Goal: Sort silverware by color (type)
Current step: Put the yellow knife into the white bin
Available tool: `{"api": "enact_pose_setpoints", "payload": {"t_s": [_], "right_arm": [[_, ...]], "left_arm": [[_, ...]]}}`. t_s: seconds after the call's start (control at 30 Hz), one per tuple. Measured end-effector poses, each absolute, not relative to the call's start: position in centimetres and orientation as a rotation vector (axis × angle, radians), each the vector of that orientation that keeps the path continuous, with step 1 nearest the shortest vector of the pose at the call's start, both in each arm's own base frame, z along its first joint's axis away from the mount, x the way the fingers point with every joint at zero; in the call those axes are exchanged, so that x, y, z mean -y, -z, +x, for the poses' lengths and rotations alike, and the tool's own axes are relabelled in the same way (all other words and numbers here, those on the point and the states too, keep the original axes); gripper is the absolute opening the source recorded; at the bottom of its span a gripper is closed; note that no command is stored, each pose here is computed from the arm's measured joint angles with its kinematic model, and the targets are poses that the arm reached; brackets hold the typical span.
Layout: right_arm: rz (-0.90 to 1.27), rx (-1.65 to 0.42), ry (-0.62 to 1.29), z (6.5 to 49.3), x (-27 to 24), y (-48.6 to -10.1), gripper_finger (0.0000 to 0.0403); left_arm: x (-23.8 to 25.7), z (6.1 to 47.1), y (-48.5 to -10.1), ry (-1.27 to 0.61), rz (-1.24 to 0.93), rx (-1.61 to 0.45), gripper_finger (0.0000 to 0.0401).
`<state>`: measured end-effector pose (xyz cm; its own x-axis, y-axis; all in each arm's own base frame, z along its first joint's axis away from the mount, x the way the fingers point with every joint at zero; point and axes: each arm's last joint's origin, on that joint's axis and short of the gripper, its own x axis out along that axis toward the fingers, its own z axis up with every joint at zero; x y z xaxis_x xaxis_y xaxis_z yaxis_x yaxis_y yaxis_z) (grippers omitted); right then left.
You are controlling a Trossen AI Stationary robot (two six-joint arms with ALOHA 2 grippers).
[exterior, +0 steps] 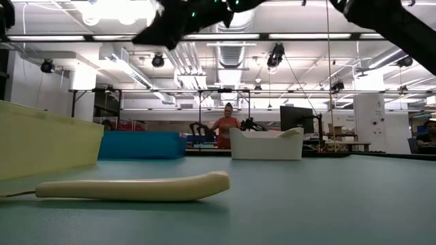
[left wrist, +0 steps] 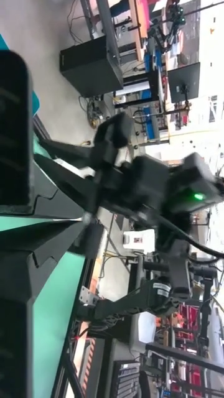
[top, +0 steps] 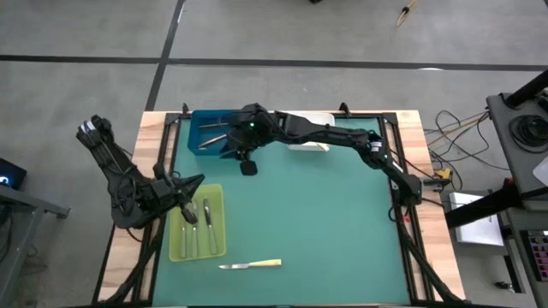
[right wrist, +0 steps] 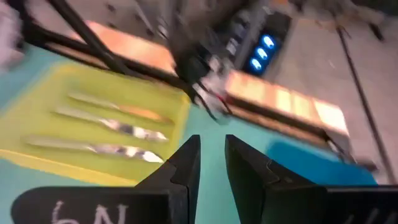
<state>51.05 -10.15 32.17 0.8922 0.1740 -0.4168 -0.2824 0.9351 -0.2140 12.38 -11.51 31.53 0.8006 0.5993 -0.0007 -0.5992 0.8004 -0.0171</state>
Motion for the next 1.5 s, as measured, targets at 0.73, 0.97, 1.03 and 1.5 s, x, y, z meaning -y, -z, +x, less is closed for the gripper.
{"api": "enact_pose_setpoints", "payload": {"t_s": [0.73,0.97,1.03,1.5], "right_arm": [[-0.246,-0.285,-0.295,41.7,6.0,-33.2,0.0063],[-0.222,-0.24,-0.232,36.8,5.0,-32.1,0.0063],[-0.208,-0.222,-0.213,35.5,4.6,-31.9,0.0063],[-0.109,-0.171,-0.117,28.7,1.3,-31.3,0.0063]], "left_arm": [[17.3,17.0,-34.9,-0.646,0.191,-0.065,0.0],[18.1,18.6,-34.7,-0.674,0.246,-0.088,0.0],[18.0,18.9,-34.5,-0.687,0.255,-0.094,0.0],[15.3,23.2,-33.8,-0.328,0.148,-0.146,0.0]]}}
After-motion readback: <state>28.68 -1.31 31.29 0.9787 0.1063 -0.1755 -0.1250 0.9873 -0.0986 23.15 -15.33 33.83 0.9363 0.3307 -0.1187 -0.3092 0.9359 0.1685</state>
